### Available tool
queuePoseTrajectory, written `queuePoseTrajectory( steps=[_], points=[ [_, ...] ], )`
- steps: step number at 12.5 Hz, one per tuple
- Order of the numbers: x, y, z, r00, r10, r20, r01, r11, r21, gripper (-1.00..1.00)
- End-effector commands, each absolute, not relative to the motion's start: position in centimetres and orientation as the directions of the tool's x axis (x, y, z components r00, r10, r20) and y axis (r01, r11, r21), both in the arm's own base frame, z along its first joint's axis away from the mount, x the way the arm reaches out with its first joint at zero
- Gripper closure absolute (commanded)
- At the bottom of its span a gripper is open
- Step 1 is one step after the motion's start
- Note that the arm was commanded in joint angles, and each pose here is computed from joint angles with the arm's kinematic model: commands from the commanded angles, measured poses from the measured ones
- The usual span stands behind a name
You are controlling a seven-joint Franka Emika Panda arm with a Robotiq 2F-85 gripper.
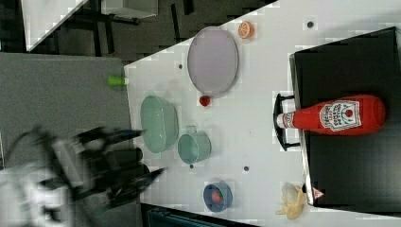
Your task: Pick Ketchup from oven and place it on table.
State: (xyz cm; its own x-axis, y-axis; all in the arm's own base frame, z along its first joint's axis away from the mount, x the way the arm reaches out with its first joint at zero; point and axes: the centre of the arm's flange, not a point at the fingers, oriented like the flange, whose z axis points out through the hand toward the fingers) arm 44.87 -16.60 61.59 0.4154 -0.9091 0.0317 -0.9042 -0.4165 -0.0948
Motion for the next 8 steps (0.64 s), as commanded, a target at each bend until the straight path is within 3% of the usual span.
queuePoseTrajectory(
  steps=[1, 6, 8],
  points=[
    [45.7, -21.8, 56.9, 0.317, -0.948, 0.002, -0.947, -0.316, -0.063, -1.00],
    [47.6, -30.3, 52.0, 0.172, -0.982, 0.082, -0.981, -0.178, -0.074, -1.00],
    [48.1, -32.6, 50.3, 0.135, -0.986, 0.094, -0.990, -0.139, -0.039, -1.00]
  ],
)
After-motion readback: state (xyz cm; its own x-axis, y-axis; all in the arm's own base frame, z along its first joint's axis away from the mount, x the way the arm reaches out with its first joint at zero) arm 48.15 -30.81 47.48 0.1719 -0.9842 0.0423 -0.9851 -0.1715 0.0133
